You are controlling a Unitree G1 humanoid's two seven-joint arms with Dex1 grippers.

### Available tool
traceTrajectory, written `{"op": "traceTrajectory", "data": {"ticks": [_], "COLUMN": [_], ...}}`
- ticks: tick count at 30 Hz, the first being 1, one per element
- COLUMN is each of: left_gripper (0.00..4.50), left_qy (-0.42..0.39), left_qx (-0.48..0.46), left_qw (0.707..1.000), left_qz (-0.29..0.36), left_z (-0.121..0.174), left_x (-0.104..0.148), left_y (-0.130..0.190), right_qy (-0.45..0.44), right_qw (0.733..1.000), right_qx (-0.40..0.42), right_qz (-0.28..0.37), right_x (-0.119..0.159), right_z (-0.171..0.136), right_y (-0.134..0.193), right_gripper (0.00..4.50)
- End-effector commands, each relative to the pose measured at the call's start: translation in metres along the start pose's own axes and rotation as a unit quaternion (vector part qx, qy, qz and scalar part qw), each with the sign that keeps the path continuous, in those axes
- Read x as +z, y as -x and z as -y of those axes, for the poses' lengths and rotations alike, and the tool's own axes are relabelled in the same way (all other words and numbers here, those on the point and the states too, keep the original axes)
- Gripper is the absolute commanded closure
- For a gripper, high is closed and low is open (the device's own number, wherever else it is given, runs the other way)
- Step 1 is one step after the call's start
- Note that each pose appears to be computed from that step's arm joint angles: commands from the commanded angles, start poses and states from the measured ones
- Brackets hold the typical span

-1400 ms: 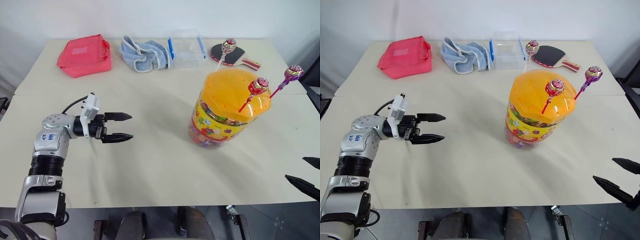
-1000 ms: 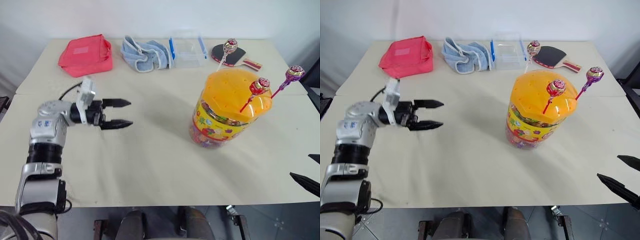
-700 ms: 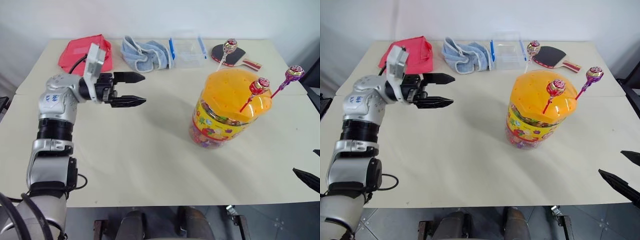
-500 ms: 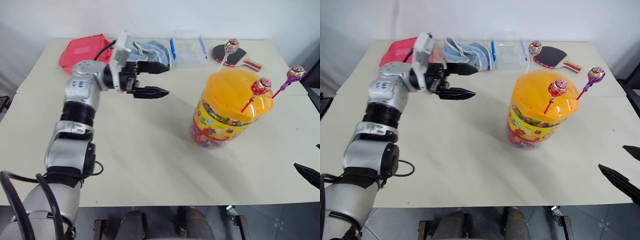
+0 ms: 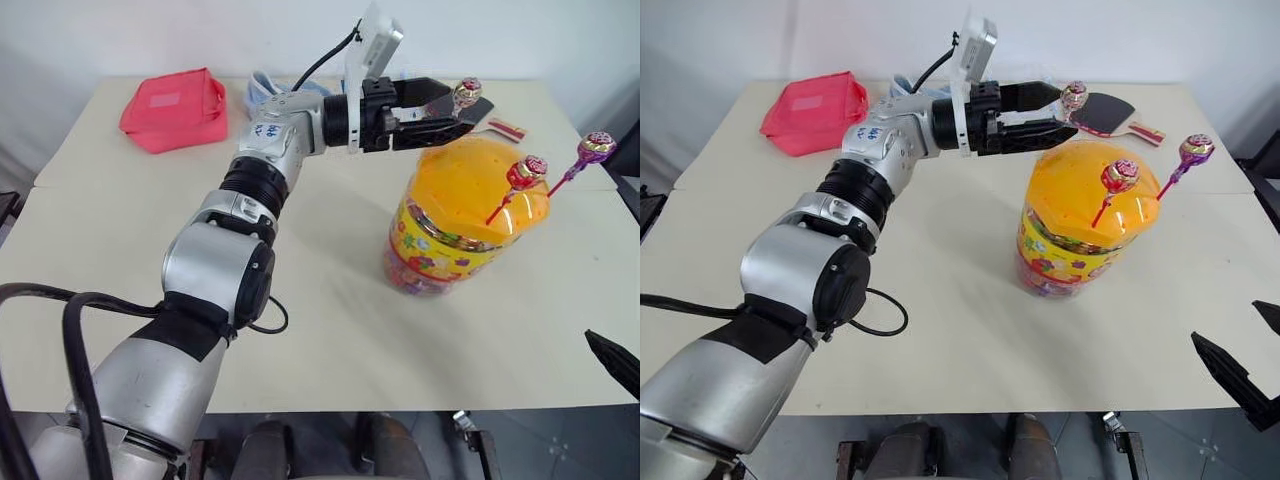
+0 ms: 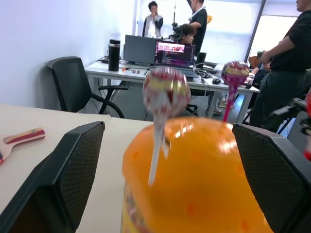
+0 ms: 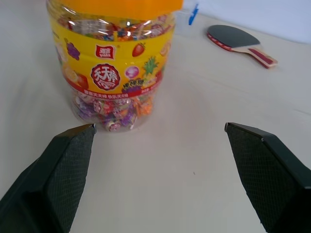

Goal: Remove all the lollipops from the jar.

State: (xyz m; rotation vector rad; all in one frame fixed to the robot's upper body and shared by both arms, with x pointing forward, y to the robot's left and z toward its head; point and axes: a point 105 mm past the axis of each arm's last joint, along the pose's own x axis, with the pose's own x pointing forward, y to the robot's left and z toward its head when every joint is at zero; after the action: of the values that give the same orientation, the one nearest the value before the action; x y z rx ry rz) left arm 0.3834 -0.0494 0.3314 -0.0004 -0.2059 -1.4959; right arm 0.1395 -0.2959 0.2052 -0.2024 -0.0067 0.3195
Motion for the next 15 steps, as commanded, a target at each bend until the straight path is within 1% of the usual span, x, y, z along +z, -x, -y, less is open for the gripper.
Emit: {"op": "traceTrajectory", "data": {"ticks": [1,4,7,8,9,10,15], "left_gripper": [0.00,0.00,0.58,0.84,1.21,1.45,3.02], "left_qy": [-0.018,-0.023,-0.034,-0.033,-0.035,-0.036,-0.040], "left_qx": [0.003,0.011,-0.004,-0.006,-0.010,-0.013,-0.012], "left_qw": [1.000,0.999,0.999,0.998,0.998,0.997,0.997], "left_qz": [-0.005,-0.029,-0.042,-0.045,-0.055,-0.062,-0.062], "left_z": [0.004,0.004,0.008,0.009,0.010,0.011,0.012], "left_x": [0.010,0.005,0.003,0.002,0.000,-0.002,0.004], "left_y": [-0.015,-0.021,-0.023,-0.024,-0.024,-0.024,-0.028], "right_qy": [0.021,0.023,0.027,0.027,0.028,0.028,0.028], "right_qw": [1.000,0.999,0.999,0.999,0.998,0.998,0.998], "right_qx": [-0.010,-0.016,-0.021,-0.022,-0.022,-0.022,-0.009], "right_qz": [0.020,0.028,0.040,0.042,0.045,0.046,0.061], "right_x": [0.012,0.014,0.020,0.021,0.022,0.023,0.031], "right_z": [-0.004,-0.006,-0.008,-0.008,-0.008,-0.008,-0.010], "right_y": [0.004,0.005,0.005,0.005,0.005,0.005,0.002], "right_gripper": [0.04,0.04,0.00,0.00,0.00,0.00,0.00]}}
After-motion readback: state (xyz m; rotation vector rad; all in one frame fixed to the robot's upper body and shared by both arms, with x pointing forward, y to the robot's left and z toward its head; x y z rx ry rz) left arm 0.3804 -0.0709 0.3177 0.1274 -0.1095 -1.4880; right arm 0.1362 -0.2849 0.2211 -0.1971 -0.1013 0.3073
